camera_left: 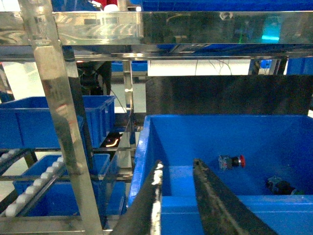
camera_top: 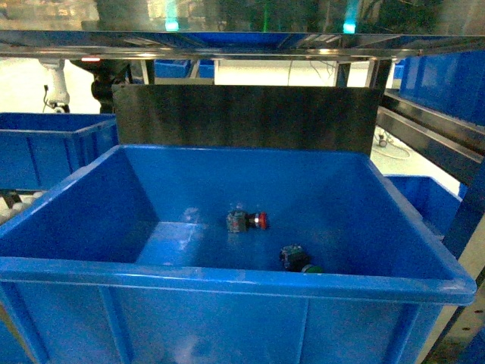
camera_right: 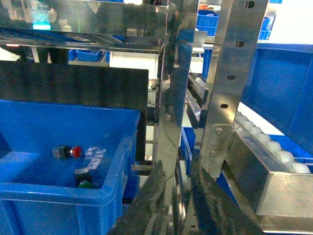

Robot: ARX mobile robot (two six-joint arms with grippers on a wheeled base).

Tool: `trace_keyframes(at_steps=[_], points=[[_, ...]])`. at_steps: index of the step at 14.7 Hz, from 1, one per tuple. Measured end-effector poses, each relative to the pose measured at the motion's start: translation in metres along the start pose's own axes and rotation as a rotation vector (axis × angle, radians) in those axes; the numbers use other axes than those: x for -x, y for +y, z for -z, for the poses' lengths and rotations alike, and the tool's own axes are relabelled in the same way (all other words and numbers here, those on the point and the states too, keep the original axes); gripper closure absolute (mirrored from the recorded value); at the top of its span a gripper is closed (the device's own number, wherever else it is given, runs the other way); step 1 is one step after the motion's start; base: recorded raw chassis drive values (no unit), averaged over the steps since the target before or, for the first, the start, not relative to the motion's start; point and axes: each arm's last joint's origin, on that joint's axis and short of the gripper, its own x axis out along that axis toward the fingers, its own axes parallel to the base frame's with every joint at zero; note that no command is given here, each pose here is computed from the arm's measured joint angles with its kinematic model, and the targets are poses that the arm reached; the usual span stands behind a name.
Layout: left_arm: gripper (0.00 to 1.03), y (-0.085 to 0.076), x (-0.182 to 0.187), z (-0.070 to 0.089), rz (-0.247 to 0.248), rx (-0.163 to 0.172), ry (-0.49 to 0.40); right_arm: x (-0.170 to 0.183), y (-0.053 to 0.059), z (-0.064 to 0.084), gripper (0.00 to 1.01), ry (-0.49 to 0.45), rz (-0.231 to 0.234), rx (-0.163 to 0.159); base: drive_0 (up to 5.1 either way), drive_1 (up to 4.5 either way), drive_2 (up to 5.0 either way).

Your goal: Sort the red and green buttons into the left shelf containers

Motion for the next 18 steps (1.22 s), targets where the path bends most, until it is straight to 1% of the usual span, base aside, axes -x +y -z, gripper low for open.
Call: trace_keyframes(at_steps=[5, 6, 7, 8, 18], points=[[0.22, 0.0, 0.0, 0.0, 0.0, 0.0, 0.0, 0.0, 0.0, 0.0, 0.27, 0.0, 0.0, 0.0, 0.0, 0.0, 0.0], [0.1, 0.0, 0.0, 0.0, 0.0, 0.0, 0.0, 0.0, 0.0, 0.0, 0.16, 0.0, 0.0, 0.0, 0.0, 0.0, 0.0], [0.03, 0.0, 0.0, 0.0, 0.0, -0.001, 0.0, 0.0, 0.0, 0.0, 0.02, 0.0, 0.0, 0.0, 0.0, 0.0, 0.0], [0.05, 0.0, 0.0, 0.0, 0.0, 0.0, 0.0, 0.0, 0.0, 0.0, 0.04, 0.0, 0.0, 0.0, 0.0, 0.0, 0.0], [0.05, 0.0, 0.0, 0.0, 0.0, 0.0, 0.0, 0.0, 0.0, 0.0, 0.03, 0.0, 0.0, 0.0, 0.0, 0.0, 0.0]])
